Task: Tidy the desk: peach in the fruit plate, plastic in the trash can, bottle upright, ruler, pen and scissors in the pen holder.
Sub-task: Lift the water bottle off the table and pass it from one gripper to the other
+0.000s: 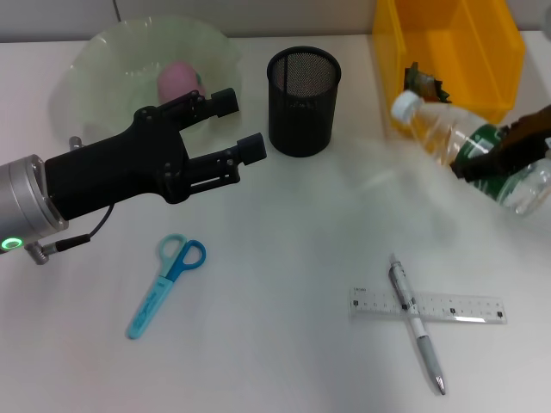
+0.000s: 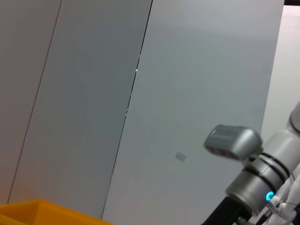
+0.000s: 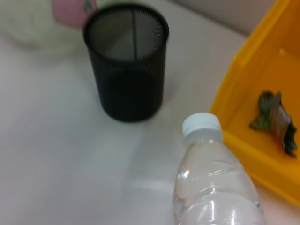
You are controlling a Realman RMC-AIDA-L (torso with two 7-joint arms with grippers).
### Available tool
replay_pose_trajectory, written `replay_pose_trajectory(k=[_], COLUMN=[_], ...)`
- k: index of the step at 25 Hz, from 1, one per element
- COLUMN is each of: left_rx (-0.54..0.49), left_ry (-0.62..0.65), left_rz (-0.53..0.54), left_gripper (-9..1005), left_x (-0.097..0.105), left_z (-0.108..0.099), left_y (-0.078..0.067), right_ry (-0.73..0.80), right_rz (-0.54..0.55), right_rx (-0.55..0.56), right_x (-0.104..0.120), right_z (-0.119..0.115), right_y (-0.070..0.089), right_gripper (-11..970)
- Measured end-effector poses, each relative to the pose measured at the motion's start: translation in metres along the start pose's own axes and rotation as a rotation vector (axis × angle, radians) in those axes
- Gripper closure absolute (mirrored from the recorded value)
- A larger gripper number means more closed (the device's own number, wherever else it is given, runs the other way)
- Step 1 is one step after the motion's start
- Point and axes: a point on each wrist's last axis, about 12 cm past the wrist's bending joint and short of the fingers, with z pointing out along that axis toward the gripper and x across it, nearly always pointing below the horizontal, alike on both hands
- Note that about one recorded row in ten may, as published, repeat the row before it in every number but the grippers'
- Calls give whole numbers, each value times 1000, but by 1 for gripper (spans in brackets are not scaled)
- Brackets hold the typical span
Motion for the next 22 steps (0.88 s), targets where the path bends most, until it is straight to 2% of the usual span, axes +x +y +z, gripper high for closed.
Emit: replay_pose_trajectory(k=[5, 10, 15, 22], left_rx=[2, -9, -20, 5], left_ry=[-6, -59, -106, -119], left_rz=[-2, -8, -66, -133], left_gripper=[198, 198, 198, 198], left_x=[-1, -8, -20, -35], left_z=[0, 0, 2, 15], left_y=[0, 2, 8, 17], right_ry=[-111, -275, -459, -775], right_rz=[-23, -75, -147, -212], right_rx=[-6, -42, -112, -244], right_x=[1, 5, 15, 30], right_z=[-27, -41, -38, -28], right_y=[9, 17, 20, 17], right_gripper=[204, 204, 204, 203])
